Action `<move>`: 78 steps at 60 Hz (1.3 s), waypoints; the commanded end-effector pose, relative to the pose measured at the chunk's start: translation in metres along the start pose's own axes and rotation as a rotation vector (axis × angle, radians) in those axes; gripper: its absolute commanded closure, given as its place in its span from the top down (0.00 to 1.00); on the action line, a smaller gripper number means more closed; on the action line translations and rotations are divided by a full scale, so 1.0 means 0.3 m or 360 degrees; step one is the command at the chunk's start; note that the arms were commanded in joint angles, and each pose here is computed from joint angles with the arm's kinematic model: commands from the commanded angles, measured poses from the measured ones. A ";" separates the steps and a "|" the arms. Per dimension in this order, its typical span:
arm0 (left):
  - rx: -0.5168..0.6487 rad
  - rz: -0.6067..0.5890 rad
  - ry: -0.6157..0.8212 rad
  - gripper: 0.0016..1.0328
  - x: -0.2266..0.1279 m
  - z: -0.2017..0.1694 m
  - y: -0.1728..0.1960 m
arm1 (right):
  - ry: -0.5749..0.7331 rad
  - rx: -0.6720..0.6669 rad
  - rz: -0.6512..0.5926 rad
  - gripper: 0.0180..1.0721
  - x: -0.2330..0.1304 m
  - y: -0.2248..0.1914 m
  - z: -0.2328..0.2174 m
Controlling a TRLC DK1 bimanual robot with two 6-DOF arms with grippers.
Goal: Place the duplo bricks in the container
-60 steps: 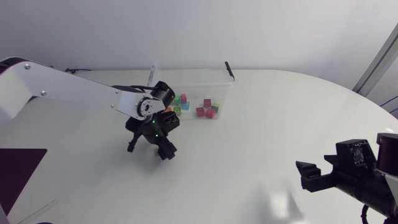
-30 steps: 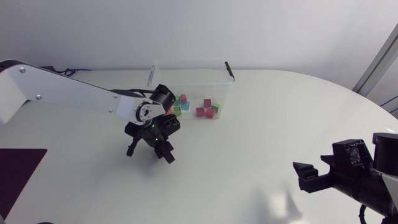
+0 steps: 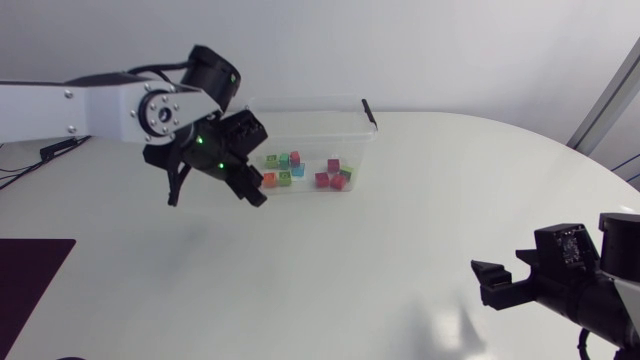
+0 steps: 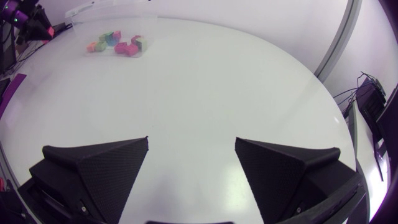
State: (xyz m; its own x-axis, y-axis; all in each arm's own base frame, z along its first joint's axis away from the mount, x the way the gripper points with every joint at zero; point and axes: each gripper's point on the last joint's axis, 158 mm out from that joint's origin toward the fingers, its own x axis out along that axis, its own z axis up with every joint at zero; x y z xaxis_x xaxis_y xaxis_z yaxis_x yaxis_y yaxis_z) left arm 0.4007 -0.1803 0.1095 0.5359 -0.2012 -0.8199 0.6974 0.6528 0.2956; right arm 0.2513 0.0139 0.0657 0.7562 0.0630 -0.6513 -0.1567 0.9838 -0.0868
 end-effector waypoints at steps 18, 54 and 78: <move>-0.0035 0.0165 -0.0289 0.27 -0.126 0.290 0.201 | -0.0077 0.0028 0.0006 0.96 -0.030 -0.027 0.233; -0.0081 0.0218 -0.0286 0.47 0.052 0.397 0.376 | -0.0105 0.0024 0.0091 0.96 -0.005 0.019 0.456; -0.0183 0.0232 -0.0228 0.97 -0.124 0.167 0.315 | -0.0091 0.0021 0.0126 0.96 -0.121 0.065 0.357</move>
State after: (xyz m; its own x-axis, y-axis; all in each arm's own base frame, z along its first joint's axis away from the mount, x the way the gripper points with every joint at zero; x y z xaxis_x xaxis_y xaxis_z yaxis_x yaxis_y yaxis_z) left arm 0.4870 -0.1653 0.1594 0.6435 -0.1900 -0.7415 0.6038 0.7214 0.3392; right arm 0.3011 0.0499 0.1824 0.7965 0.1540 -0.5847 -0.2222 0.9739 -0.0462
